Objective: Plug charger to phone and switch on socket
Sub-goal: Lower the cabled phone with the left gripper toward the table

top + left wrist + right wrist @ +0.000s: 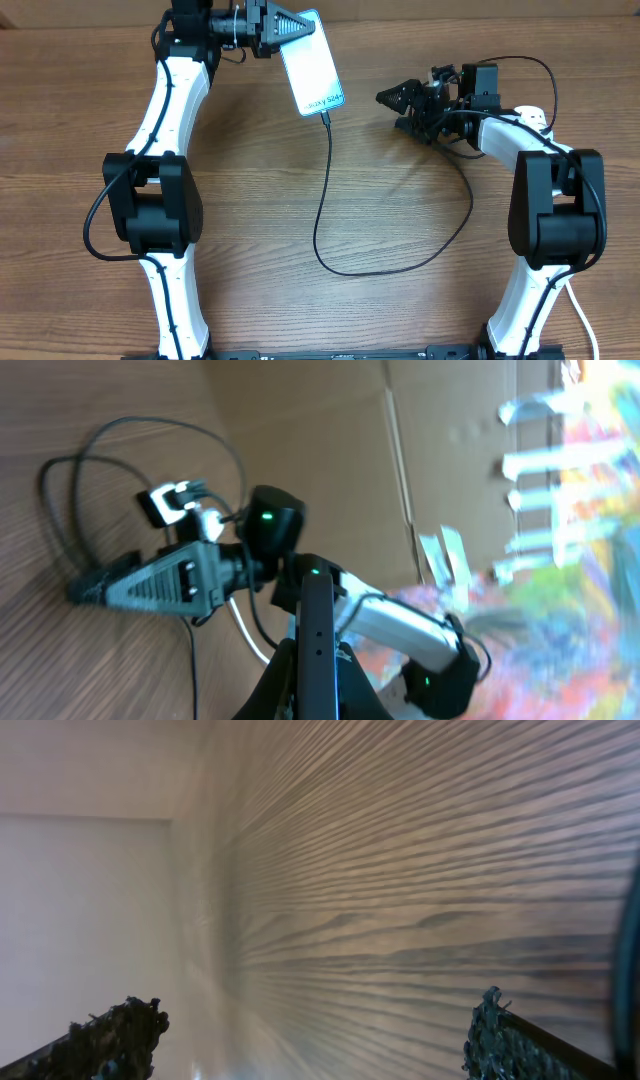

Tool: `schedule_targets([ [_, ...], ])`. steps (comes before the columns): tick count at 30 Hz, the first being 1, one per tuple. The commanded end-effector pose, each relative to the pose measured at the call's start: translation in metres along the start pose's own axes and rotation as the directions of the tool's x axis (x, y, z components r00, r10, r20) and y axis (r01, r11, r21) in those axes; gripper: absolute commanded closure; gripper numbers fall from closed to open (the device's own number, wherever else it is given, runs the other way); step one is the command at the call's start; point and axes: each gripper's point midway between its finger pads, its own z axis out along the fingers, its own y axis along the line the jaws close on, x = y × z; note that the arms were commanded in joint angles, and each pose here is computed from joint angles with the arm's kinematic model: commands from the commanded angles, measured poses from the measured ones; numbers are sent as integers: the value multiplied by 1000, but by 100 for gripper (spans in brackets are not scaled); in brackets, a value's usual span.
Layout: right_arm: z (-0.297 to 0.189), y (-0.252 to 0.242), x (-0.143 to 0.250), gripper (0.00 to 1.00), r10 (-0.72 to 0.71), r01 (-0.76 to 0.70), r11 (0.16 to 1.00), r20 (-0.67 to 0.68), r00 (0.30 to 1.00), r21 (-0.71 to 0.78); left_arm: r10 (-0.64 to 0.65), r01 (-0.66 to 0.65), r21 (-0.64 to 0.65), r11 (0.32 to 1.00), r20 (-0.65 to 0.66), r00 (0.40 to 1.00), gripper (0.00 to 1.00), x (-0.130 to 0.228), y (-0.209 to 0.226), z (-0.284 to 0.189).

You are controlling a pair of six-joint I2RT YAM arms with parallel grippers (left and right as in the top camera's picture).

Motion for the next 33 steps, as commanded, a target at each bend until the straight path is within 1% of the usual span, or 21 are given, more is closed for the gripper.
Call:
schedule_targets([
  [1,-2,-7,-11,0,-30,26,997,57,998,67,65,-59,-84,995,71,995,96,-9,16,-4],
  [7,-3,-14,-14,0,-24,16,994,75,997,105,14,9,-213,977,104,995,96,1,52,-8],
  [9,-3,-15,-14,0,-27,18,994,78,997,108,-19,49,-283,958,108,994,96,10,69,-10],
  [16,-3,-15,-14,0,-27,18,994,78,997,108,-57,81,-408,909,70,996,96,34,98,-7],
  [20,-3,-15,-14,0,-27,18,994,78,997,108,-57,63,-428,902,27,998,96,46,102,-1],
  [24,-3,-15,-14,0,-27,18,994,78,997,108,-91,83,-488,869,7,996,96,58,116,6],
  [33,-3,-15,-14,0,-27,18,994,78,997,108,-179,130,-494,860,-53,982,96,82,147,31],
])
